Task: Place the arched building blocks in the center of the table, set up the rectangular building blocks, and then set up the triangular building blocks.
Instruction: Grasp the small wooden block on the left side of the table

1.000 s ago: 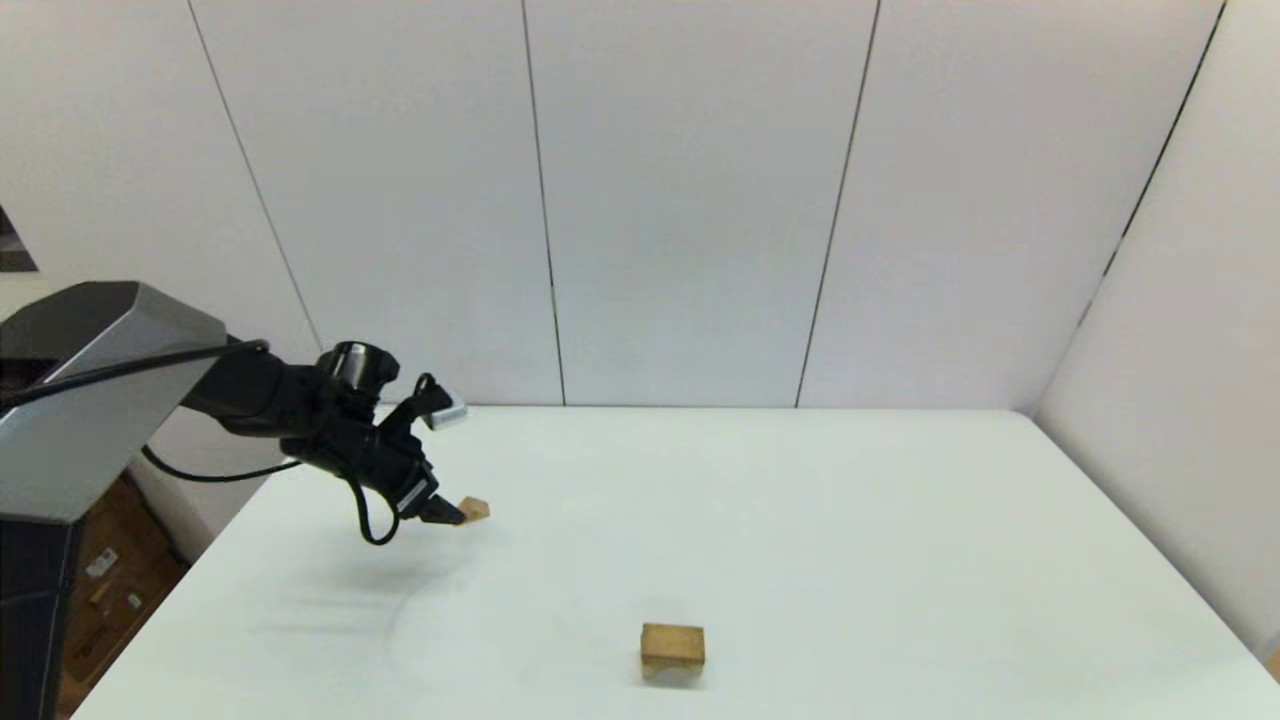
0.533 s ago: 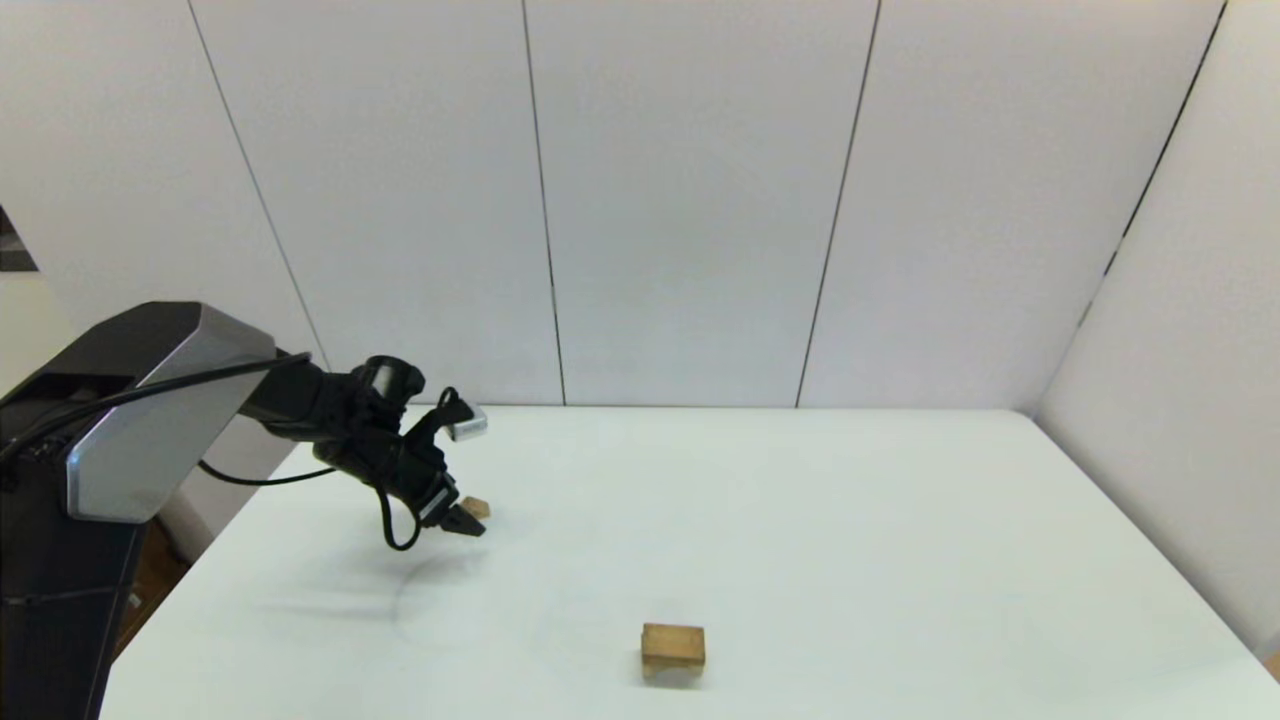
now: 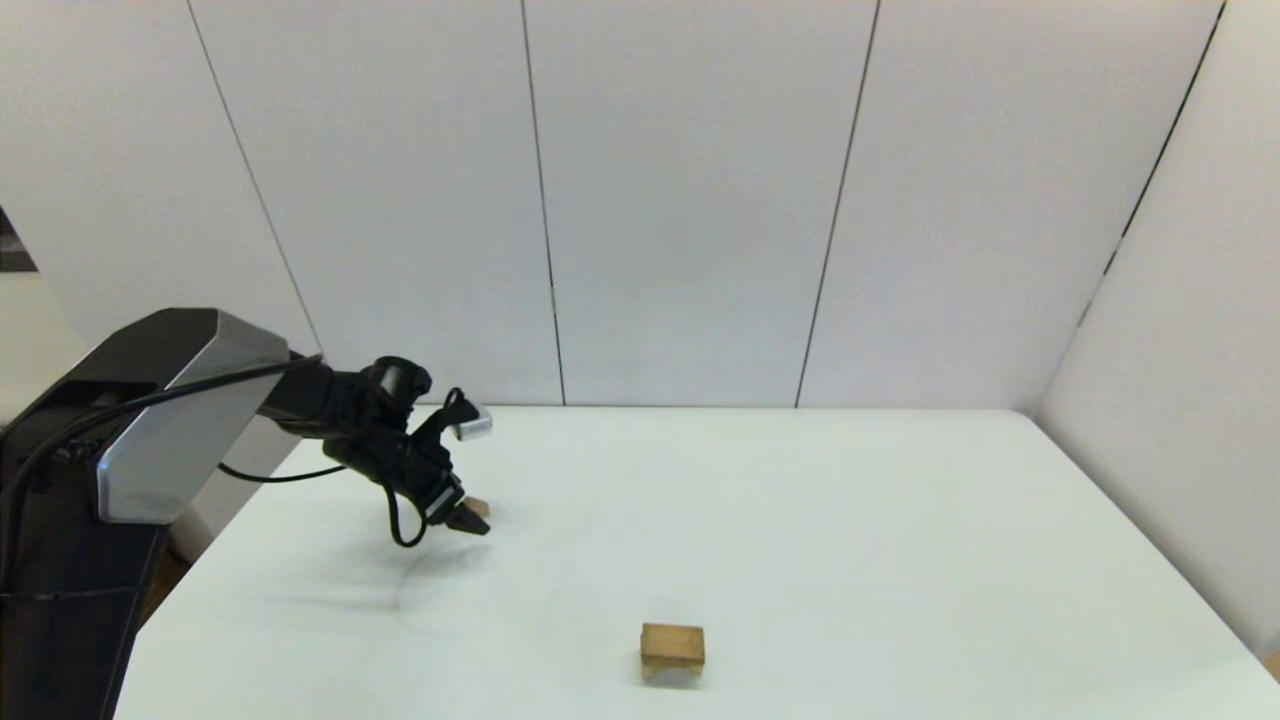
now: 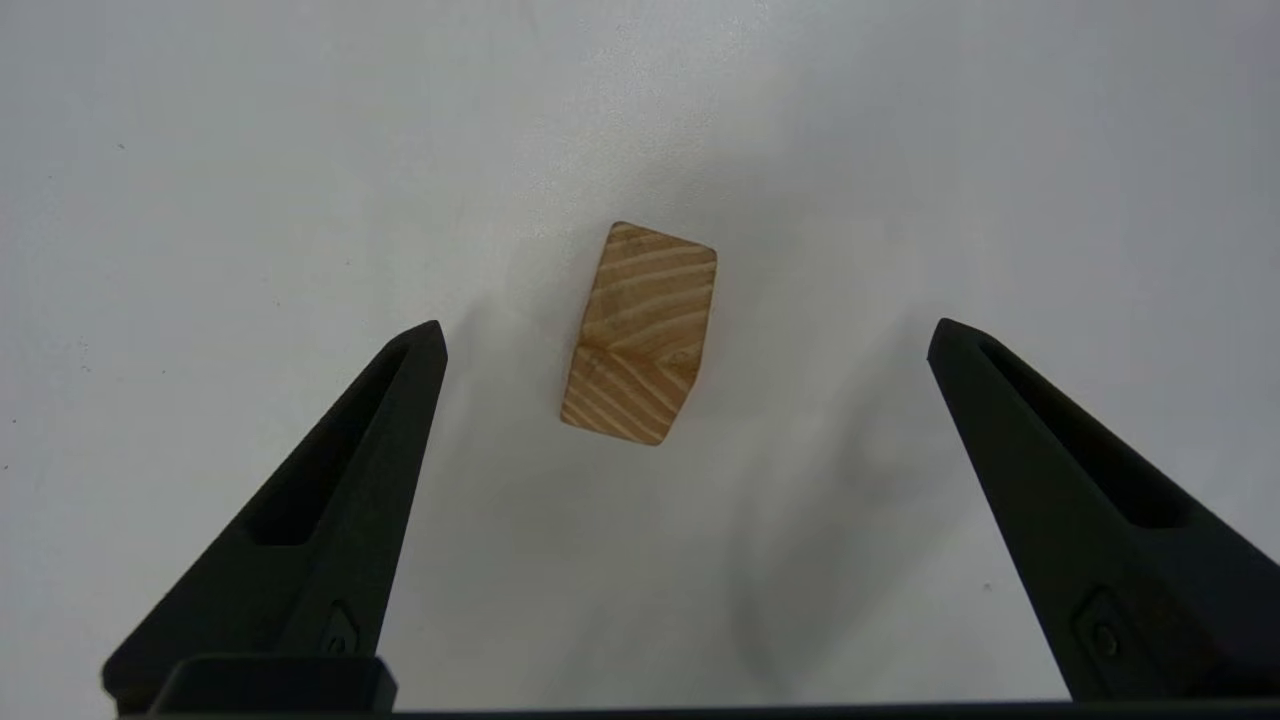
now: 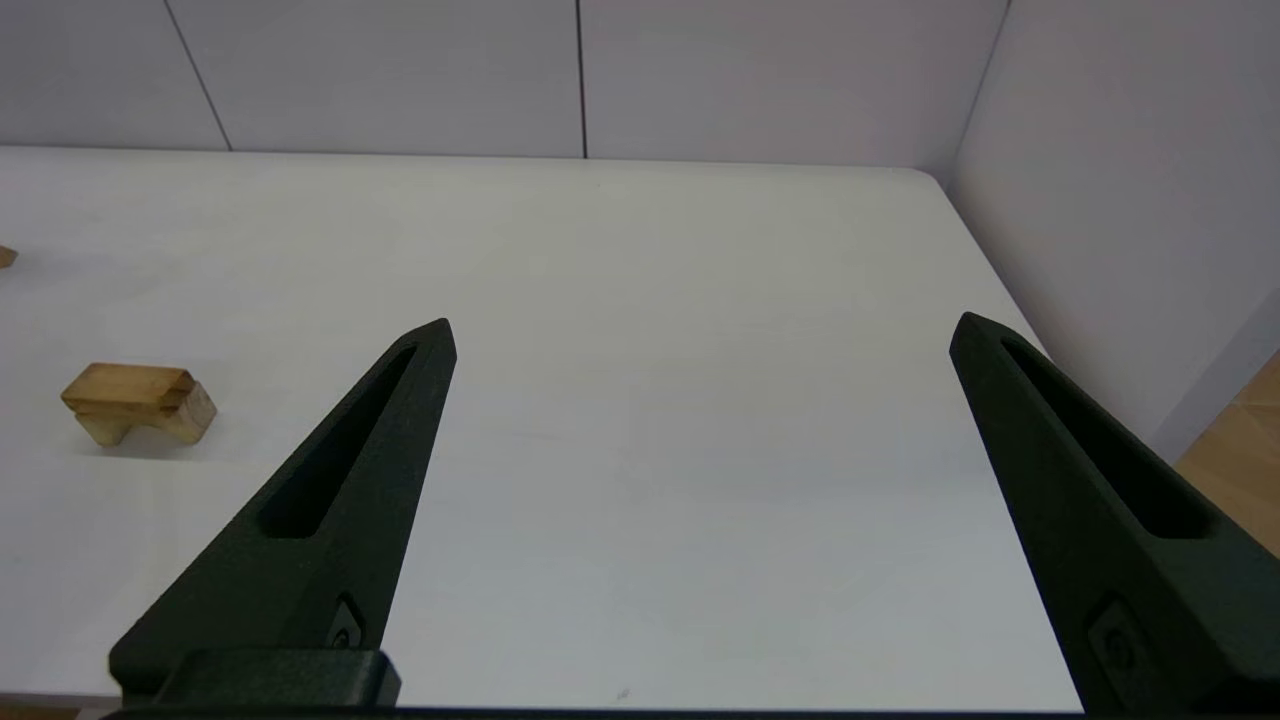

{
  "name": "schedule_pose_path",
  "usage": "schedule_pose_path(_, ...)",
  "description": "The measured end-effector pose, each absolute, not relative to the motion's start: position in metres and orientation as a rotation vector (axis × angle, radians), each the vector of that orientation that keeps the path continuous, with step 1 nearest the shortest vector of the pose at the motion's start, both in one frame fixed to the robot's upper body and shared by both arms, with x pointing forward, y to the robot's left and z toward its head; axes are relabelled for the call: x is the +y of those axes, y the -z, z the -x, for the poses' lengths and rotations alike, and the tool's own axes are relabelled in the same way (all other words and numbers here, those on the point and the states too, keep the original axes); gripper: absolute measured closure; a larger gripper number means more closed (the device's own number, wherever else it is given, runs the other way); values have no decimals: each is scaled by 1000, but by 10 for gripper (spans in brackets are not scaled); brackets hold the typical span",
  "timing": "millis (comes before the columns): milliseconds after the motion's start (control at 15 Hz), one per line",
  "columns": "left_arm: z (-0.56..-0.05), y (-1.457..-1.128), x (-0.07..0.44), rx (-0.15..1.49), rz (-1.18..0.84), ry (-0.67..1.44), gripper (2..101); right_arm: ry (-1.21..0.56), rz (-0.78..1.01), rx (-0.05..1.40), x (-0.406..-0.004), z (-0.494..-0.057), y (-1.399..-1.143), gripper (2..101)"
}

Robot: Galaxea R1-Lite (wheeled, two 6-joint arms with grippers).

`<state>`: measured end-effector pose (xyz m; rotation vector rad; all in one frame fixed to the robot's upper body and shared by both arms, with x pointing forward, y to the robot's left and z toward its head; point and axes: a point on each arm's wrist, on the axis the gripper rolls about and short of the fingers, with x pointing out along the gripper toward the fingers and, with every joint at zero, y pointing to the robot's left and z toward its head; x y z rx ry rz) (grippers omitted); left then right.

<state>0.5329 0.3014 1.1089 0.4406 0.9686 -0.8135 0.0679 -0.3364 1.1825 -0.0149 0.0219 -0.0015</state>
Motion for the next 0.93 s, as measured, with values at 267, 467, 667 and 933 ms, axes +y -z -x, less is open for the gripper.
schedule_pose_path(267,-536,-1101,303,977,-437,813,54,2,15,22,-336,-68,-1183,44)
schedule_pose_path(467,-539,-1097,304,976,-435,811,54,2,15,22,-336,-68,-1183,43)
schedule_pose_path(667,-541,-1094,306,977,-430,807,54,2,15,22,-336,-68,-1183,43)
schedule_pose_path(933,-542,-1091,313,986,-419,797,54,2,15,22,-336,-68,-1183,43)
